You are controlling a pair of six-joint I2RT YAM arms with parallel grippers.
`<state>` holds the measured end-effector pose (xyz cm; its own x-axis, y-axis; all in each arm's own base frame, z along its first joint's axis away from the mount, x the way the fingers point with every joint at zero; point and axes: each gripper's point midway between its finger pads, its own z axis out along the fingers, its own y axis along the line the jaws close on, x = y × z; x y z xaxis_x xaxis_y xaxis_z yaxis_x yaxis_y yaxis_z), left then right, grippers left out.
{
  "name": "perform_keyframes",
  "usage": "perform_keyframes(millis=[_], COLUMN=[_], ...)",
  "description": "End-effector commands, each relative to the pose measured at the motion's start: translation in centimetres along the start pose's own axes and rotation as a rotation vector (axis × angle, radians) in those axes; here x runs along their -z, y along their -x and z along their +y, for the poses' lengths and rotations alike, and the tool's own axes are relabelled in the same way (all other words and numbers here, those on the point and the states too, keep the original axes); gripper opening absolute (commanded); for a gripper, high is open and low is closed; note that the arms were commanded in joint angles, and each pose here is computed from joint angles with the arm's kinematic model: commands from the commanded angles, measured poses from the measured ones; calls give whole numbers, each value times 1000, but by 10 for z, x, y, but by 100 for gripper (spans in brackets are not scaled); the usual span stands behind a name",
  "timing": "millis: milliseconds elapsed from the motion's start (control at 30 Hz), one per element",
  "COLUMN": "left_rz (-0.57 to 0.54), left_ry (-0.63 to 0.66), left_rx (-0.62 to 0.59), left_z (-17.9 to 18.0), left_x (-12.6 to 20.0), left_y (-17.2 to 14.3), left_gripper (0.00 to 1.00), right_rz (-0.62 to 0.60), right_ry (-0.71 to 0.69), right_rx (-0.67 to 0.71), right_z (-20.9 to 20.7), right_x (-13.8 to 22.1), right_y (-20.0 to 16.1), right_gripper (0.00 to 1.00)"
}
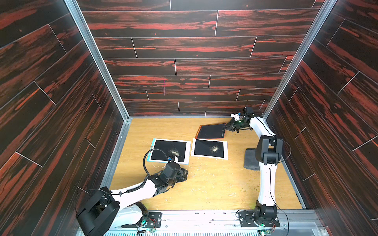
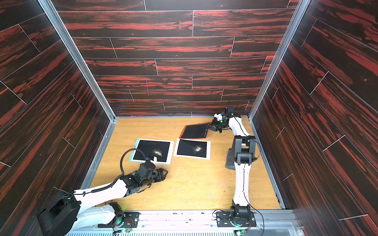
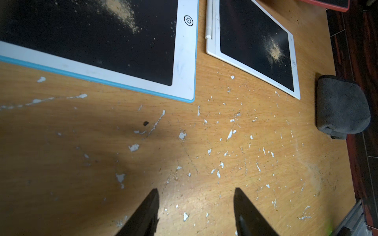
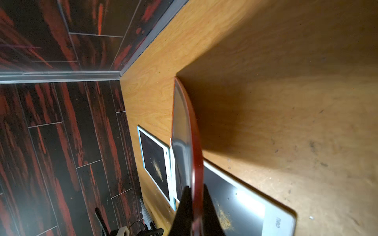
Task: Wipe the drawing tablet
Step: Place the drawing tablet at the center of the board.
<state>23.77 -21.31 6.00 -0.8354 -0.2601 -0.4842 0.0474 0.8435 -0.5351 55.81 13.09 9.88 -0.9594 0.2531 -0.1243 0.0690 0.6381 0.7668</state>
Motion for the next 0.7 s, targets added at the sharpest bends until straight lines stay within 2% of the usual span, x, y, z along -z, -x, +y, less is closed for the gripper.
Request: perform_keyframes(millis=[0,67,133,200,300,467,667], left_rz=[2,-2,-7,-11,-11,-3,-18], left_ry=[1,3,6,12,18,8,-5], left_rx=[-12,-8,-2,2,3,0,-59], left_z=[1,3,5,8,9,4,-23], left_x=[3,5,6,7,7,6,4], left_y=[0,0,-1,-2,-2,0,24], left_gripper=[59,59,59,59,59,60,64], right_rz=[24,18,5,-2,-6,-22,-57], right_ry=[-169,-189,-191,-174,-168,-190,-219], right_rx=[-46,-41,-40,-49,-43,-43,-43], right_z=[-60,-65,-67,-69,-70,-66,-67], right_x=[-19,-21,-19,-19,-19,-12,-7], right_y=[5,14,20,23,23,21,-14], right_gripper=[21,23,35,41,55,58,58])
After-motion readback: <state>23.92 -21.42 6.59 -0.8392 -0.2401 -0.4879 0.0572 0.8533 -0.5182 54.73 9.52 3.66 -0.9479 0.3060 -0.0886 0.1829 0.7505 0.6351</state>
